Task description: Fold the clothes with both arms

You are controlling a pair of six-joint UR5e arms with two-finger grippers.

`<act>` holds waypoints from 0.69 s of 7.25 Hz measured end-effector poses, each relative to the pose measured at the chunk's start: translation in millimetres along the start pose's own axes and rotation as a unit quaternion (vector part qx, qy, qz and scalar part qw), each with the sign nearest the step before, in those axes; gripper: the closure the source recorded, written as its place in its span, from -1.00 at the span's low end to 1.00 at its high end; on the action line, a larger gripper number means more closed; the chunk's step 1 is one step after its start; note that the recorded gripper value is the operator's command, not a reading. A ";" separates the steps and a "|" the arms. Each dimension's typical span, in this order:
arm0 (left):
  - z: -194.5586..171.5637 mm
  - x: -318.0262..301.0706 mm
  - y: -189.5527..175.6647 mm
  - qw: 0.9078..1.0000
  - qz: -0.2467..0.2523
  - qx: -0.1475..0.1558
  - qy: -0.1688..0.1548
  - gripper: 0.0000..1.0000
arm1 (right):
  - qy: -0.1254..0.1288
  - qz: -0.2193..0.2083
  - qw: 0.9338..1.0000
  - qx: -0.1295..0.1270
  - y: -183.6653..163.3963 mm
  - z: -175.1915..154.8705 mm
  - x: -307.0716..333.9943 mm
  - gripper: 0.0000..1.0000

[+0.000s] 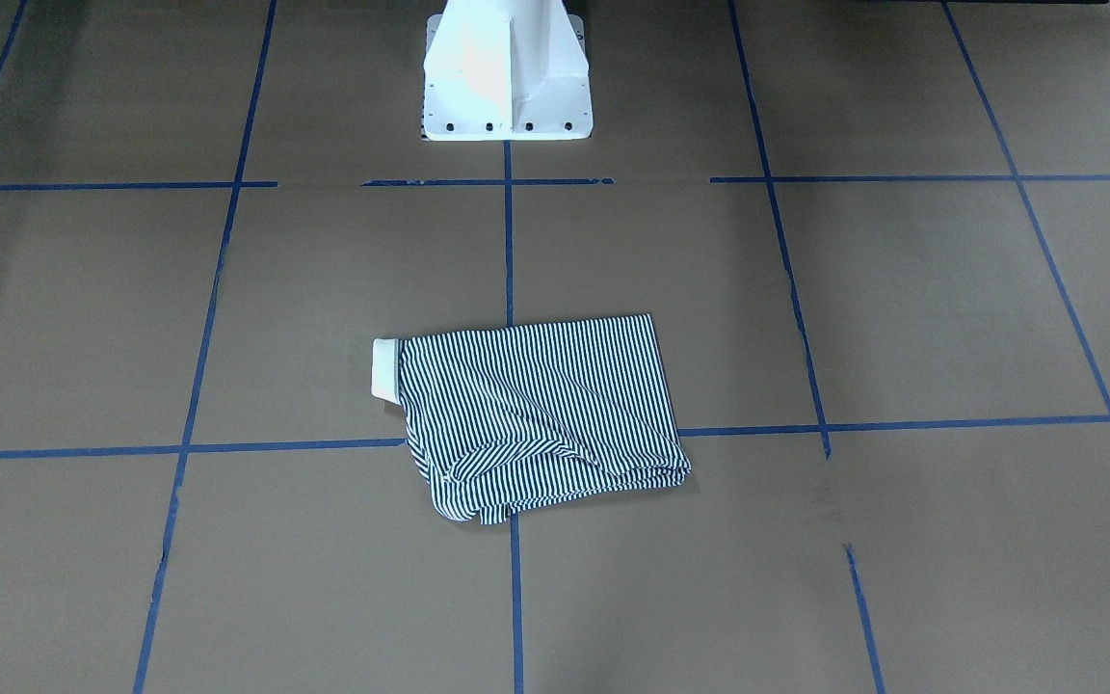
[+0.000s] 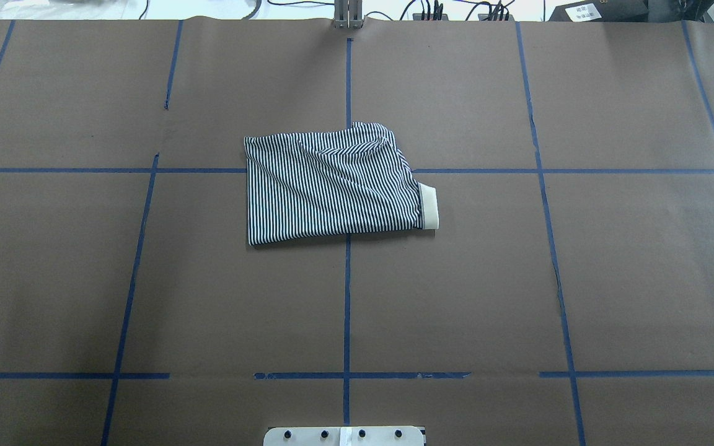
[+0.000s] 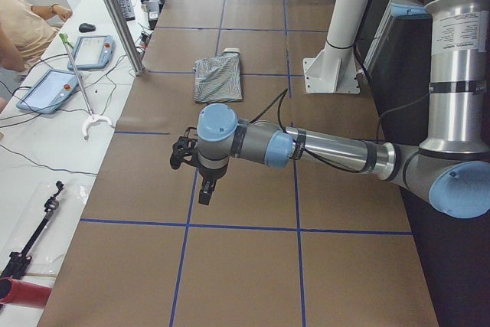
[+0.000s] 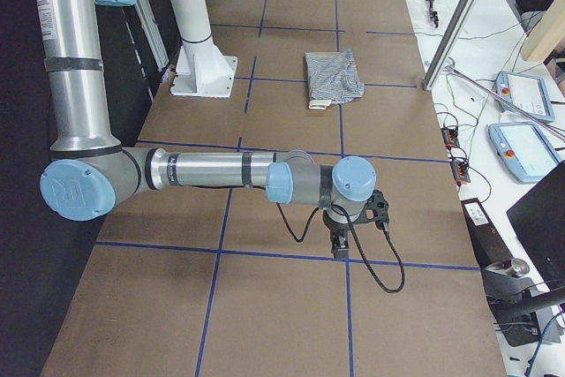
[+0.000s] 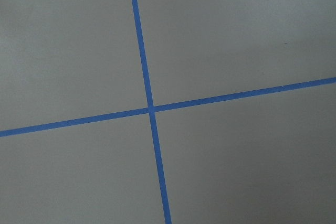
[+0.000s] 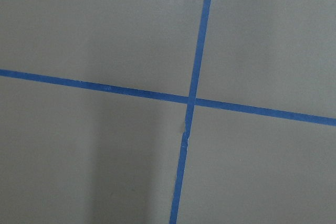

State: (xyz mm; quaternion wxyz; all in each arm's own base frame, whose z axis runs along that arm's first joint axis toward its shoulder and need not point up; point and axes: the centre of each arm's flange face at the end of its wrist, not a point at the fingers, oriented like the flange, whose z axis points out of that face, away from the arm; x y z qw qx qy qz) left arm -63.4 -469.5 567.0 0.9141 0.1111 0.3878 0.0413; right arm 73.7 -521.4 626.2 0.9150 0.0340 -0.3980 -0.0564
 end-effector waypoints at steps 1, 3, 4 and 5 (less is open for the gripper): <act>1.6 -1.8 1.5 1.000 -0.002 -0.002 -0.001 -1.00 | 0.004 0.007 1.000 0.003 -0.4 -12.9 -1.4 -1.00; 14.7 -17.1 10.2 1.000 -0.017 -0.016 -0.002 -1.00 | 0.023 0.011 1.000 0.005 -2.7 -29.7 -5.5 -1.00; 18.3 -21.9 14.2 0.999 -0.024 -0.021 -0.002 -1.00 | 0.045 0.009 0.999 -0.011 -4.7 -24.3 -9.8 -1.00; 17.2 -22.2 16.0 0.999 -0.029 -0.024 -0.003 -1.00 | 0.059 0.013 0.998 -0.031 -4.4 -17.3 -11.9 -1.00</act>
